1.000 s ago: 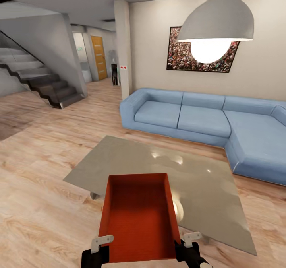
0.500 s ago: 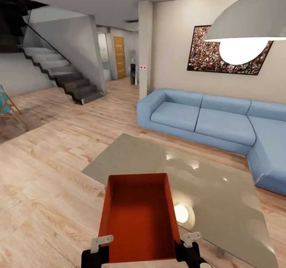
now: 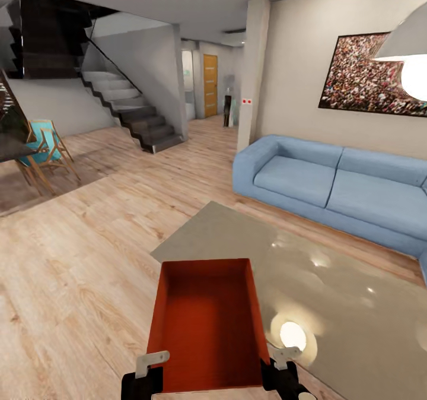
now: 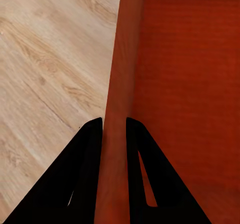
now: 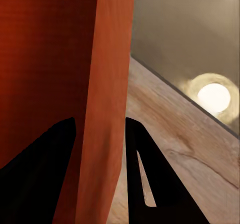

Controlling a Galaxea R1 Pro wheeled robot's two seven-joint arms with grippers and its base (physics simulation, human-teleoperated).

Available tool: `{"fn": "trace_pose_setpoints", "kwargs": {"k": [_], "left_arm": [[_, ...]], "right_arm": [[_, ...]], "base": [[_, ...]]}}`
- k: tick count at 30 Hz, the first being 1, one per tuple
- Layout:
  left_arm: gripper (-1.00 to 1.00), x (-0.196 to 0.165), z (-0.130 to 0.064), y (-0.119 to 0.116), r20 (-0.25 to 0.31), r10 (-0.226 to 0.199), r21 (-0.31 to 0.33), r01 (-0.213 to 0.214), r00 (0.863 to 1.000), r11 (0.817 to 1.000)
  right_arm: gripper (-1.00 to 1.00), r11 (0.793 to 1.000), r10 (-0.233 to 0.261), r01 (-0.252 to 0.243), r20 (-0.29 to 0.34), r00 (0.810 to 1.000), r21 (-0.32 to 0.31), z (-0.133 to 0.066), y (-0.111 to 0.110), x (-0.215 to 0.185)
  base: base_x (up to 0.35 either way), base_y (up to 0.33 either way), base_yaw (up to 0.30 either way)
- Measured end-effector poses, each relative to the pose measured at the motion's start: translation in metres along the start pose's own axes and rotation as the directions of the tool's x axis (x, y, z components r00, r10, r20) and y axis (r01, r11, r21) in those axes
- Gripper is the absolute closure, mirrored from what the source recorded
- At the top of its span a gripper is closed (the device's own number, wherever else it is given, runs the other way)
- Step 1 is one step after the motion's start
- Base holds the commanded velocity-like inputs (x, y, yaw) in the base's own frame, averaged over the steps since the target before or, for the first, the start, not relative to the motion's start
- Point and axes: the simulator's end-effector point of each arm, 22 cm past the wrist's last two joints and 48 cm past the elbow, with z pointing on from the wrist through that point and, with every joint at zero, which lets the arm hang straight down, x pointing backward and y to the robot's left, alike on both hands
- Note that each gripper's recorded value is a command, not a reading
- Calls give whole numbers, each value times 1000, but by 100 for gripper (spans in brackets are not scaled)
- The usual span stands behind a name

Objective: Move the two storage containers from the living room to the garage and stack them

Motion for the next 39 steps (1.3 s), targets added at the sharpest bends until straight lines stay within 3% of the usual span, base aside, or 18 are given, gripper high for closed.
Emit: {"fn": "trace_pose_setpoints", "kwargs": {"k": [18, 29, 39], "left_arm": [[100, 0, 0, 0, -1, 1, 0, -1, 1000, 1000], [100, 1, 1, 0, -3, 2, 1, -2, 1000, 1000], [100, 1, 1, 0, -2, 5, 1, -5, 1000, 1000]], "right_arm": [[100, 1000, 1, -1, -1, 1000, 0, 0, 0, 1], [100, 1000, 2, -2, -4, 1000, 0, 1, 0, 2], [100, 1000, 0, 0, -2, 1000, 0, 1, 0, 2]], "base": [[248, 150, 295], [14, 8, 288], [0, 0, 27]]}}
